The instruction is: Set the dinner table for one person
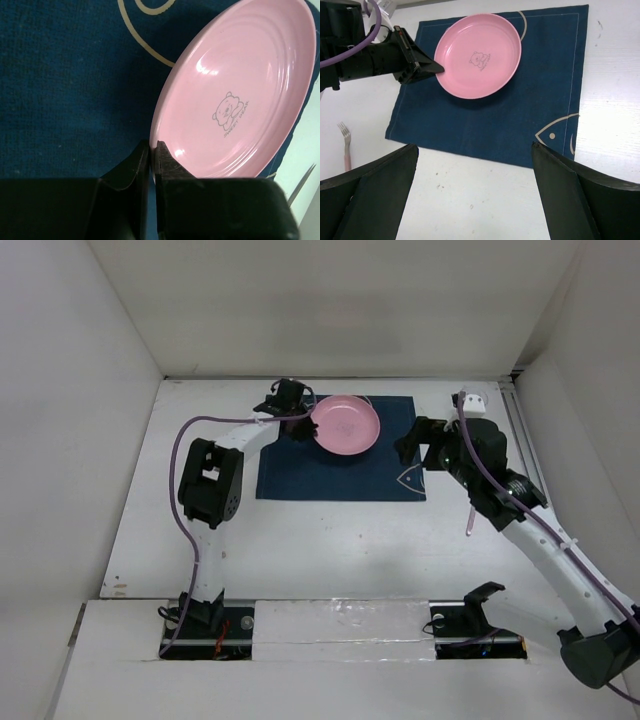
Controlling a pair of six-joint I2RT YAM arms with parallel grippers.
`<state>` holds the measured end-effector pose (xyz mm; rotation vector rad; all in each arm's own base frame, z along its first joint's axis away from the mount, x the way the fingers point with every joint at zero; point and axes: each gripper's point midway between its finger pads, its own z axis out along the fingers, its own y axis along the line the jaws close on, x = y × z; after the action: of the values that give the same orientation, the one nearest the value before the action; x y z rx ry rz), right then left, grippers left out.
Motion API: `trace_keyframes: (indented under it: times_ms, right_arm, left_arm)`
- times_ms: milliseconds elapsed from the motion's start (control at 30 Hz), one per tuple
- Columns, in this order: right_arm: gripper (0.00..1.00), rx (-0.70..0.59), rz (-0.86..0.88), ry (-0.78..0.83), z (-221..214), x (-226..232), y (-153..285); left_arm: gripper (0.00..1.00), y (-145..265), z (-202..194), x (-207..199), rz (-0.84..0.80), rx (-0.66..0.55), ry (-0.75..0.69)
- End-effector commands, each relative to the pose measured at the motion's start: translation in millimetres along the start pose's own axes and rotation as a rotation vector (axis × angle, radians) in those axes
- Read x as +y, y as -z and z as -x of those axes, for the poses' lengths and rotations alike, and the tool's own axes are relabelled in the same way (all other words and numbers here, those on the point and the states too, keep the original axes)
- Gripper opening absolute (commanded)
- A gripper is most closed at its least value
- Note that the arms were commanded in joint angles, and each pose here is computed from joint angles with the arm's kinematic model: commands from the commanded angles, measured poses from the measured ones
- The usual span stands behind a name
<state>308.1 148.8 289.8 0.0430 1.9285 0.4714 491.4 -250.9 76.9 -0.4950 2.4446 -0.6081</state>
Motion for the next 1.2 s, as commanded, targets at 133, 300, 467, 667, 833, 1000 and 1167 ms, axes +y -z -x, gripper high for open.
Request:
trace_keyframes:
  times_ms: [133, 300, 467, 667, 833, 1000, 1167]
  right_arm:
    - [1.0, 0.001, -0.033, -0.01, -0.2, -9.7, -11.6]
    - [1.0, 0.006, -0.024, -0.013, -0.4, -9.5, -14.5]
    - [1.0, 0.008, -0.024, -0.016, -0.4, -10.9, -17.9]
    - [1.0, 0.04, -0.112, -0.064, -2.5, -42.4, -45.5]
    - [1.0, 0.079, -0.287, -0.132, 9.9, -104.5, -89.5]
    - [1.0, 0.05, -0.493, -0.164, 40.5, -169.2, -111.5]
    - [1.0, 0.035, -0.669, -0.204, 63.7, -221.0, -124.6]
  left_arm:
    - [0.0, 1.1, 10.0, -26.6, -0.094, -0.009, -0.024]
    - [0.0, -6.6, 2.8, -16.1, -0.059, 0.011, -0.02]
    - [0.38, -0.1, 7.1, -17.0, -0.049, -0.004, -0.009]
    - [0.88, 42.1, 10.0, -10.2, -0.041, -0.071, 0.019]
    - [1.0, 101.2, 22.7, -20.8, -0.079, -0.171, 0.025]
    - [1.0, 136.5, 19.7, -2.4, -0.04, -0.223, 0.022]
    - [1.0, 166.3, -2.3, 25.0, -0.031, -0.241, 0.013]
